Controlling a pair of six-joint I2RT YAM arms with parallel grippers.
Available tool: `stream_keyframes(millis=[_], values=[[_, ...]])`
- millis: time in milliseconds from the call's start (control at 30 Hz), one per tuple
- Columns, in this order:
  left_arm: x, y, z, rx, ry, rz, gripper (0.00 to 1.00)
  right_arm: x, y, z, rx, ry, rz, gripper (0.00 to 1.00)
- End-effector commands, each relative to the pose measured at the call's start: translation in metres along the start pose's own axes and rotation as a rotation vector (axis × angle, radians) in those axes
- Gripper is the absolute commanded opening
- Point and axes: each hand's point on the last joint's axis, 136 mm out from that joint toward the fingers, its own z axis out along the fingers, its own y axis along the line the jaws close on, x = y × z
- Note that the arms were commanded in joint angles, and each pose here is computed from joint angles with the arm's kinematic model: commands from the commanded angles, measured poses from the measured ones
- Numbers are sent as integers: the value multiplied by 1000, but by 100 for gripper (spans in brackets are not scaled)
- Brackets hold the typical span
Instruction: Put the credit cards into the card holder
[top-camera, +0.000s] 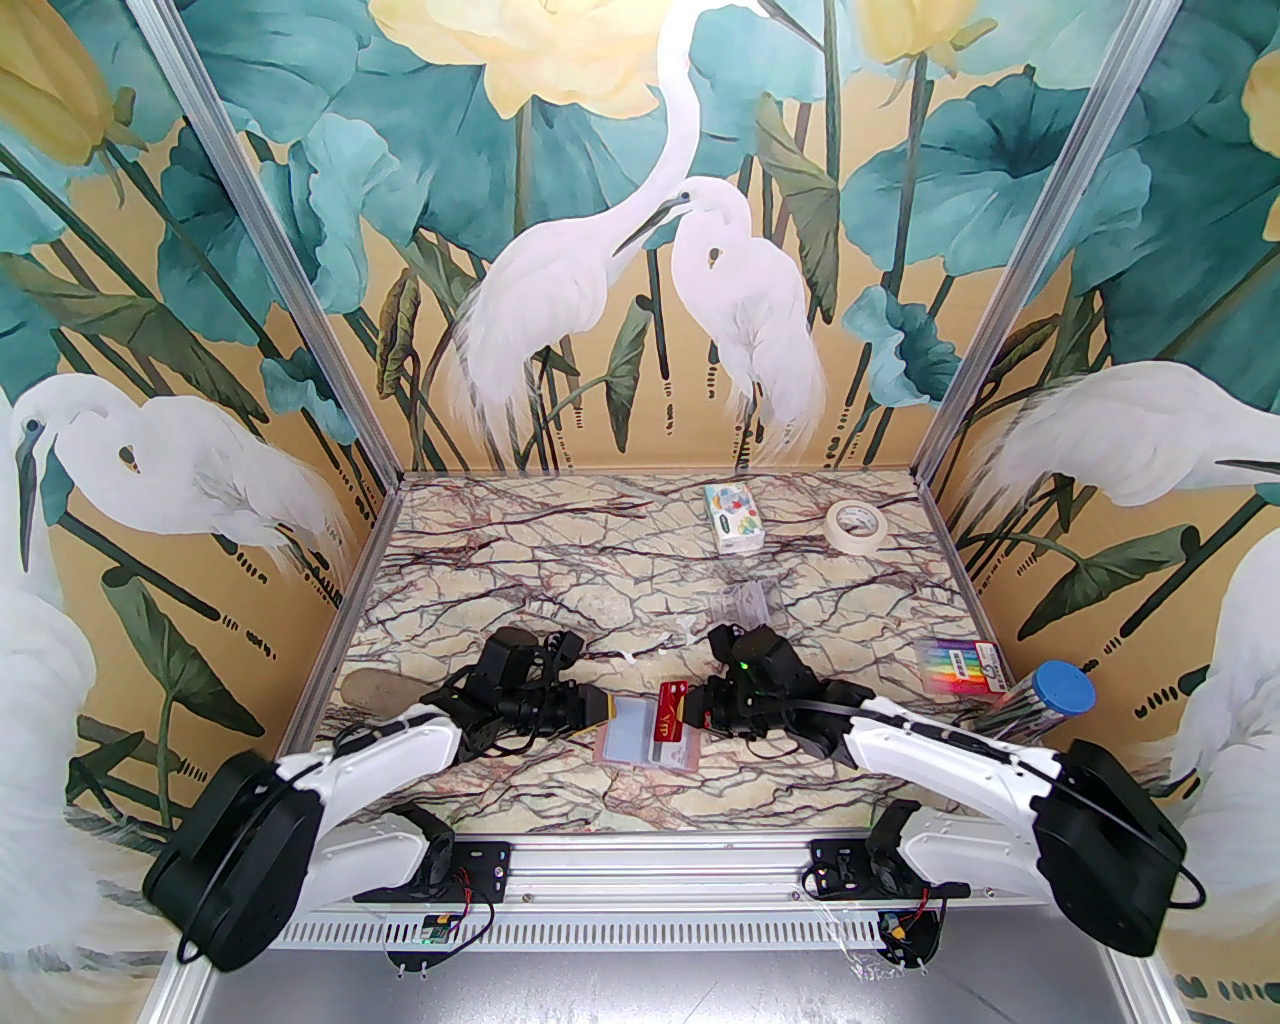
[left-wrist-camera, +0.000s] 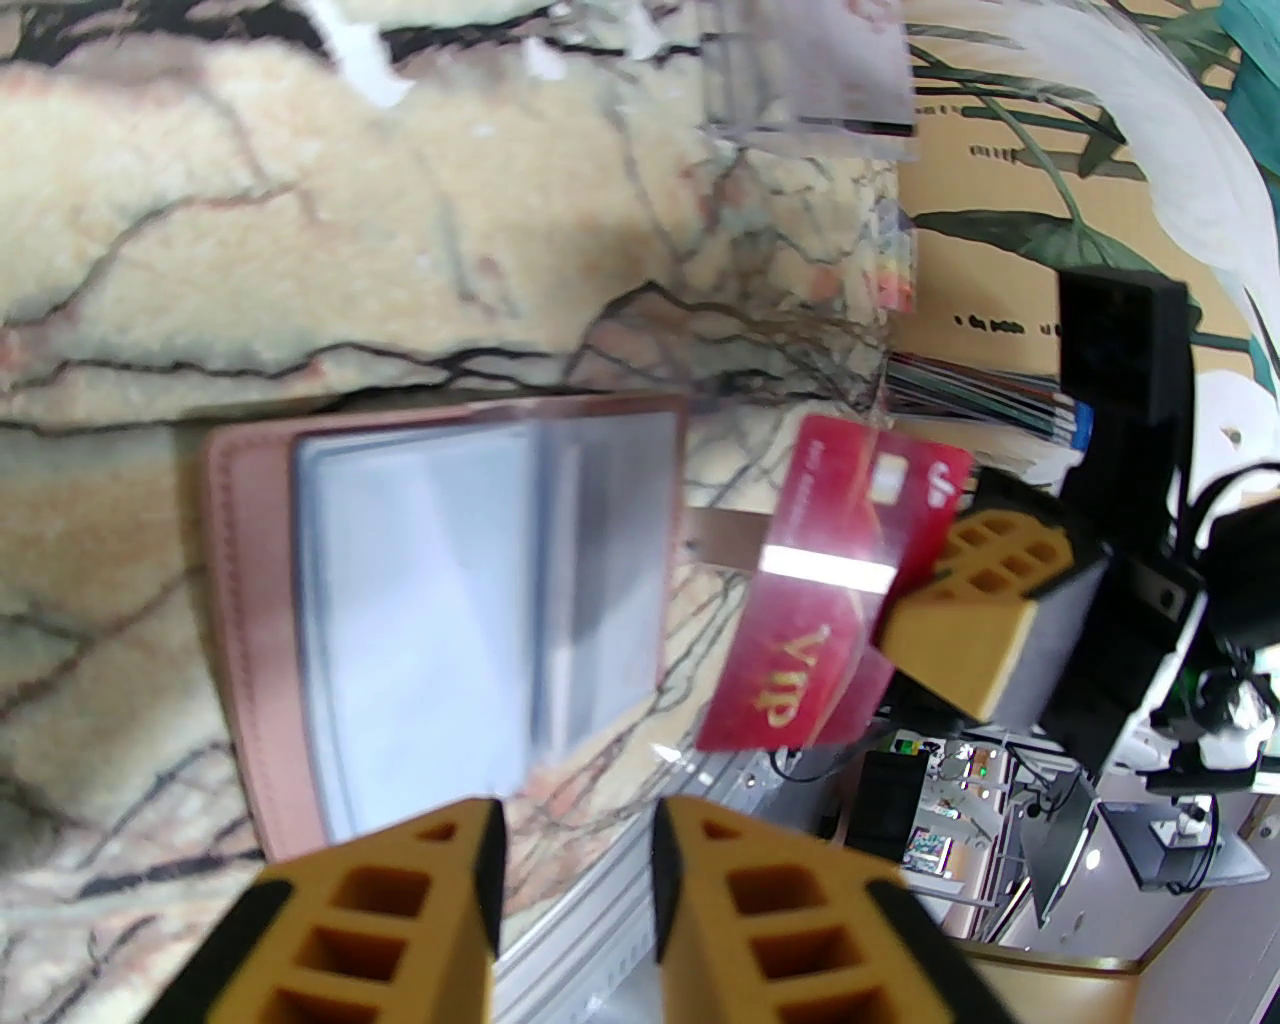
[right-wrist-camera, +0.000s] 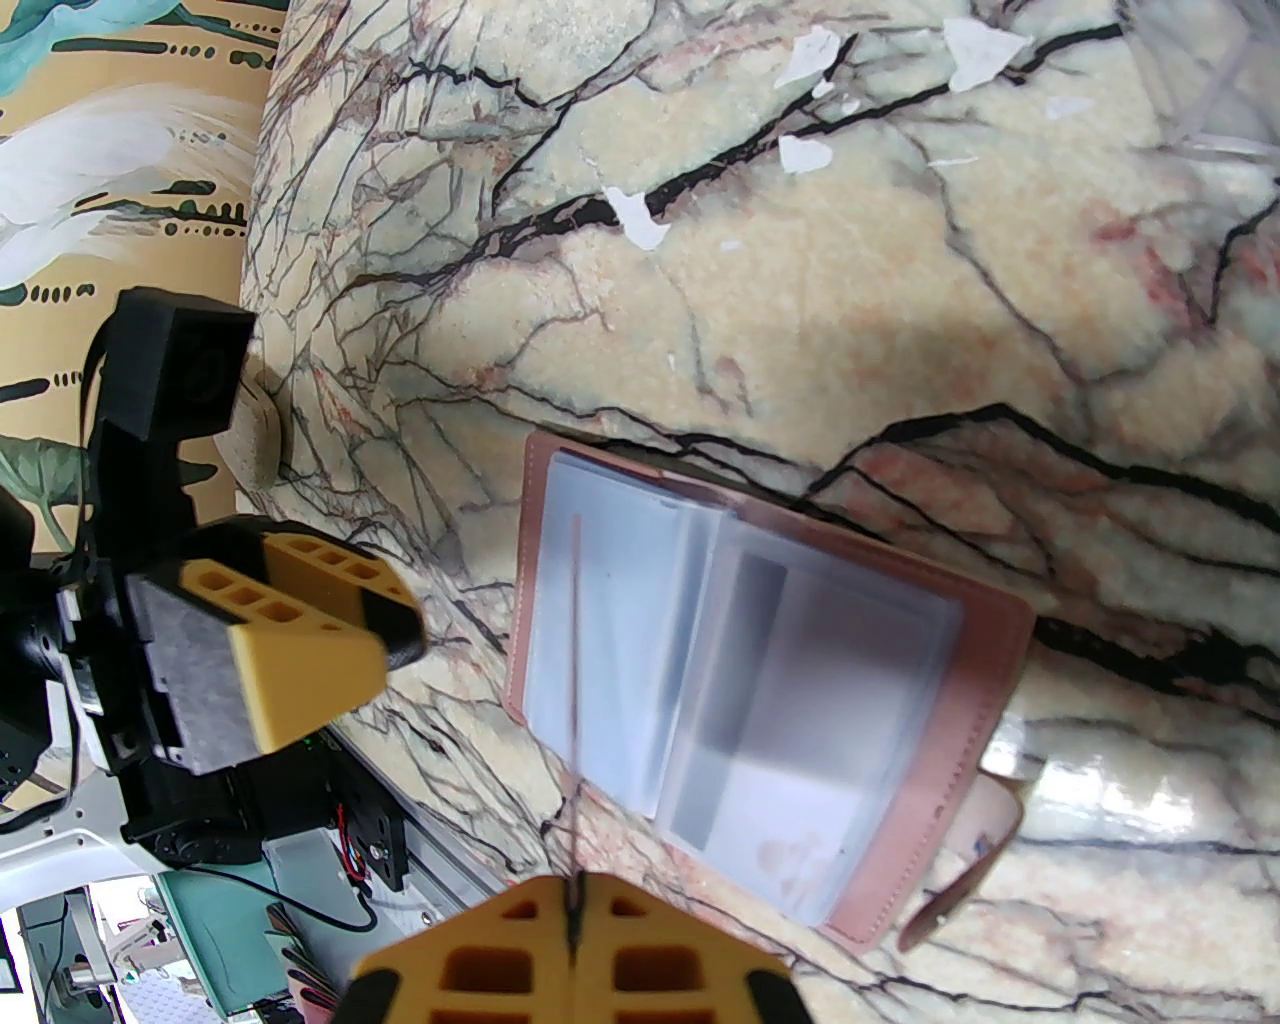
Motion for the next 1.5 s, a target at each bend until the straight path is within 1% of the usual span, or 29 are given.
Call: stream_keyframes(millis=[0,133,267,767,1100,1467], values=[[-4,3,7,1,-16,38,27,-4,-2,5,-8,-33,17,0],[-1,12,17,-25,9,27,23,-4,-7,11,7,-25,26,0],[0,21,23,-60,16,17,22,-2,-9,17,8,-10,34,0],[4,35,20,-144,14,18,21,3,-14,32,17,21,34,0],[6,46,21,-190,18,8,20,5,-19,34,33,25,32,0],[8,48,20,-204,20,4,19,8,-23,38,38,37,39,0]])
